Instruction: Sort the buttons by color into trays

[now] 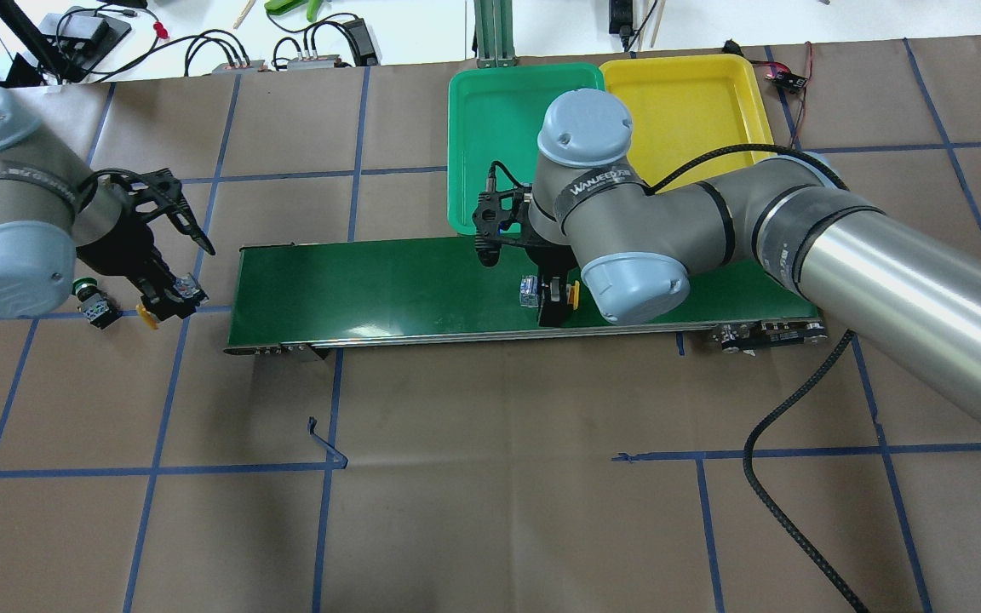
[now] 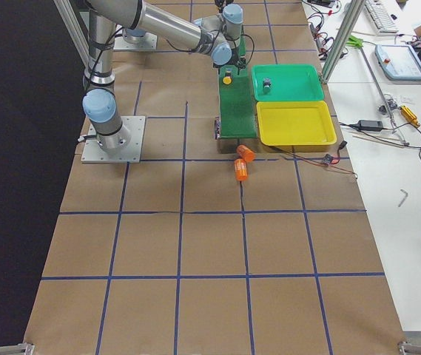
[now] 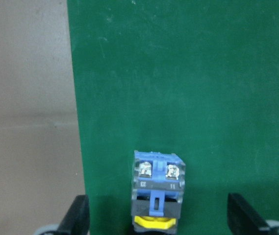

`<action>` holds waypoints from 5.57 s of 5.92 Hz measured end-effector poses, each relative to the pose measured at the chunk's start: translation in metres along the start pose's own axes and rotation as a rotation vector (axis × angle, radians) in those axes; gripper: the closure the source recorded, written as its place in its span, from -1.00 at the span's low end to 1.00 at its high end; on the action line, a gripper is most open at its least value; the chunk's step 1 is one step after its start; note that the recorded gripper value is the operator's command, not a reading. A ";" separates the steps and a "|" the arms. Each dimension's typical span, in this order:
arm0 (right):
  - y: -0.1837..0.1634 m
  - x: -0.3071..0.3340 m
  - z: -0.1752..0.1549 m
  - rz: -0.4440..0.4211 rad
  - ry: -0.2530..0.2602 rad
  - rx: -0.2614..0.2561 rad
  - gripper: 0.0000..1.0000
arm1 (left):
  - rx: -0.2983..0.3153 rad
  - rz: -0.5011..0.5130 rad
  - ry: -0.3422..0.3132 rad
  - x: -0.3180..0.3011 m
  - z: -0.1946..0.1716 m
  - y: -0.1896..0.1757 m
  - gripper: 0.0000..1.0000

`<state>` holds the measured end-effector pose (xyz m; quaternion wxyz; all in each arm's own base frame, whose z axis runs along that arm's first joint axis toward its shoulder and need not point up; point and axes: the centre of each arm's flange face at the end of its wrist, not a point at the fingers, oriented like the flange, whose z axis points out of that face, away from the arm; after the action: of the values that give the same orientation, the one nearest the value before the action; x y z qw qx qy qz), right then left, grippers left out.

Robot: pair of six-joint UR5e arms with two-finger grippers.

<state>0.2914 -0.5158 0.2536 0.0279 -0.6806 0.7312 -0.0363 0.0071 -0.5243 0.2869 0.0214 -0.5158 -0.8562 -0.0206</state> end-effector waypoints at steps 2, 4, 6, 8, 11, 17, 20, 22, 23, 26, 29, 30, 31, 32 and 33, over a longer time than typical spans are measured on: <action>0.028 -0.001 -0.002 -0.007 -0.005 -0.013 0.69 | -0.020 0.196 0.036 0.038 0.002 -0.070 1.00; 0.056 0.006 -0.008 -0.042 0.015 -0.062 0.81 | -0.011 0.268 0.058 0.042 0.018 -0.093 0.99; 0.089 0.027 -0.046 -0.095 0.088 -0.093 0.81 | 0.050 0.316 0.032 0.044 0.020 -0.118 0.81; 0.120 0.075 -0.088 -0.159 0.176 -0.101 0.81 | 0.069 0.346 0.009 0.043 0.027 -0.136 -0.83; 0.172 0.178 -0.054 -0.210 0.179 -0.080 0.51 | 0.061 0.328 -0.003 0.029 0.008 -0.117 -0.94; 0.175 0.177 -0.091 -0.147 0.096 -0.024 -1.00 | -0.041 0.736 -0.024 -0.123 0.040 0.120 -0.93; 0.055 0.077 -0.136 -0.051 0.006 -0.013 -1.00 | -0.039 0.864 -0.020 -0.150 0.080 0.167 -0.92; 0.019 0.040 -0.122 -0.002 -0.025 -0.012 -1.00 | -0.033 0.849 -0.007 -0.147 0.099 0.171 -0.91; 0.003 0.029 -0.108 0.005 -0.017 -0.007 -1.00 | -0.032 0.822 0.001 -0.146 0.103 0.175 -0.91; -0.001 0.002 -0.018 -0.052 0.089 0.033 -1.00 | -0.031 0.792 0.003 -0.147 0.105 0.186 0.79; 0.024 0.002 0.006 -0.208 0.112 0.012 -0.89 | -0.035 0.701 0.000 -0.146 0.091 0.185 1.00; 0.049 0.011 0.009 -0.184 0.103 0.003 -0.26 | -0.027 0.626 0.016 -0.142 0.072 0.179 1.00; 0.075 0.020 0.009 -0.143 0.095 -0.003 0.24 | -0.017 0.533 0.042 -0.131 0.043 0.151 1.00; 0.091 0.025 0.008 -0.116 0.091 -0.006 0.61 | -0.012 0.462 0.069 -0.110 0.016 0.102 1.00; 0.100 0.028 0.007 -0.107 0.093 -0.019 0.83 | -0.021 0.376 0.085 -0.084 -0.002 0.051 1.00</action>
<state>0.1910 -0.5364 0.2379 -0.0145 -0.7166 0.6946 -0.0624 0.0914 -0.5751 0.2849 0.0558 -0.6654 -0.7430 -0.0469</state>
